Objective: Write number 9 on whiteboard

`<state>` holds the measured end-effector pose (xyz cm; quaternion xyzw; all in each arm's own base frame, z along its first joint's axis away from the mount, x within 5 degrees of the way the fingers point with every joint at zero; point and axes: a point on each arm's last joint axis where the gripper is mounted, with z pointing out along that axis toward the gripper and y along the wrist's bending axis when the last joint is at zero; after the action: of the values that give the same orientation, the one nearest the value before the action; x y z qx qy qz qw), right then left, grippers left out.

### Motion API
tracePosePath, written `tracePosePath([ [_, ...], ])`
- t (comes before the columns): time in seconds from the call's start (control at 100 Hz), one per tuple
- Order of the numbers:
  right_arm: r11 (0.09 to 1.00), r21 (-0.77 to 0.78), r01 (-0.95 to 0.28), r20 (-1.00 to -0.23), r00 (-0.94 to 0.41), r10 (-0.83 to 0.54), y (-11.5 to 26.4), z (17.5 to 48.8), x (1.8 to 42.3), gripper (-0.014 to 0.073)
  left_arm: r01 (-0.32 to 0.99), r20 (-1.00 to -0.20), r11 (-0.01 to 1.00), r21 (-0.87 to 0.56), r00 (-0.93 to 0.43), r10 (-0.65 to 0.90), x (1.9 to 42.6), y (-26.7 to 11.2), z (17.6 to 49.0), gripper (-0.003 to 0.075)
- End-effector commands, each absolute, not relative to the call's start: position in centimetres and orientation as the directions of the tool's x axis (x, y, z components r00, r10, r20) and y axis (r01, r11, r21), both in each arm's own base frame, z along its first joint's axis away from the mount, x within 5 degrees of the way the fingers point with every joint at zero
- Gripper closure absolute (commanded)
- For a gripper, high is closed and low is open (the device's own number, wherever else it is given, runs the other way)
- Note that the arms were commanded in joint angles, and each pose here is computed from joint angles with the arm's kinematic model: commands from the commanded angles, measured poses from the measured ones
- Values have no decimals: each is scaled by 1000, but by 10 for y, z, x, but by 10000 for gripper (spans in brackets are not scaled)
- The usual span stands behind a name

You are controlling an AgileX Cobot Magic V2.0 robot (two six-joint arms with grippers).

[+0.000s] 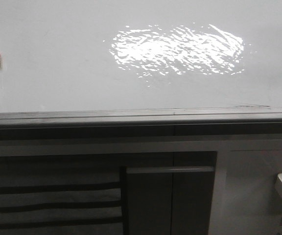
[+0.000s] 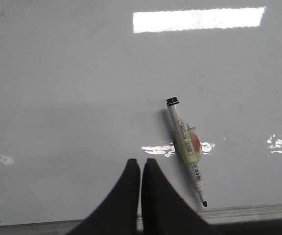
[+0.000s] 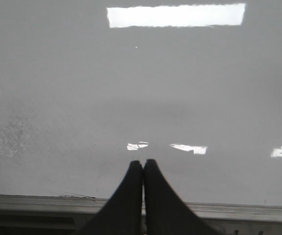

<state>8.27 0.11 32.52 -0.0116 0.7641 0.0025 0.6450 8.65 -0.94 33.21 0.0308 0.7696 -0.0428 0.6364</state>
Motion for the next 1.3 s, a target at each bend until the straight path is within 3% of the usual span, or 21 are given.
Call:
tracePosePath([
  [0.0,999,-32,-20,-997,-75,-34,1,342,84,667,98,-994,995,-35,-104,-25,88,-9,348,741],
  [0.13,999,-32,-20,-996,-77,-34,1,342,84,657,91,-995,996,-5,-98,4,88,-8,348,740],
  [0.21,998,-56,-14,-995,-77,-57,0,342,84,546,82,-995,996,32,-95,40,88,-7,348,713],
  [0.26,997,-73,-10,-994,-76,-73,0,342,84,426,78,-994,996,48,-96,56,88,-6,348,648],
  [0.35,997,-80,-8,-994,-78,-80,0,342,84,199,76,-993,995,58,-96,65,89,-6,348,459],
  [0.45,997,-80,-8,-994,-78,-80,0,342,84,76,76,-994,996,49,-96,57,88,-6,348,270],
  [0.76,997,-80,-8,-994,-78,-80,0,342,84,64,77,-994,996,44,-94,51,88,-6,348,248],
  [0.92,997,-76,-8,-994,-78,-76,0,342,84,64,107,-990,990,-87,-116,-74,92,-11,347,248],
  [1.1,998,-66,-11,-995,-75,-67,0,342,84,64,104,-968,993,-57,-250,-30,120,-13,332,248],
  [1.29,999,-40,-18,-996,-75,-41,1,342,84,64,140,-924,982,-124,-377,-63,153,-26,313,248],
])
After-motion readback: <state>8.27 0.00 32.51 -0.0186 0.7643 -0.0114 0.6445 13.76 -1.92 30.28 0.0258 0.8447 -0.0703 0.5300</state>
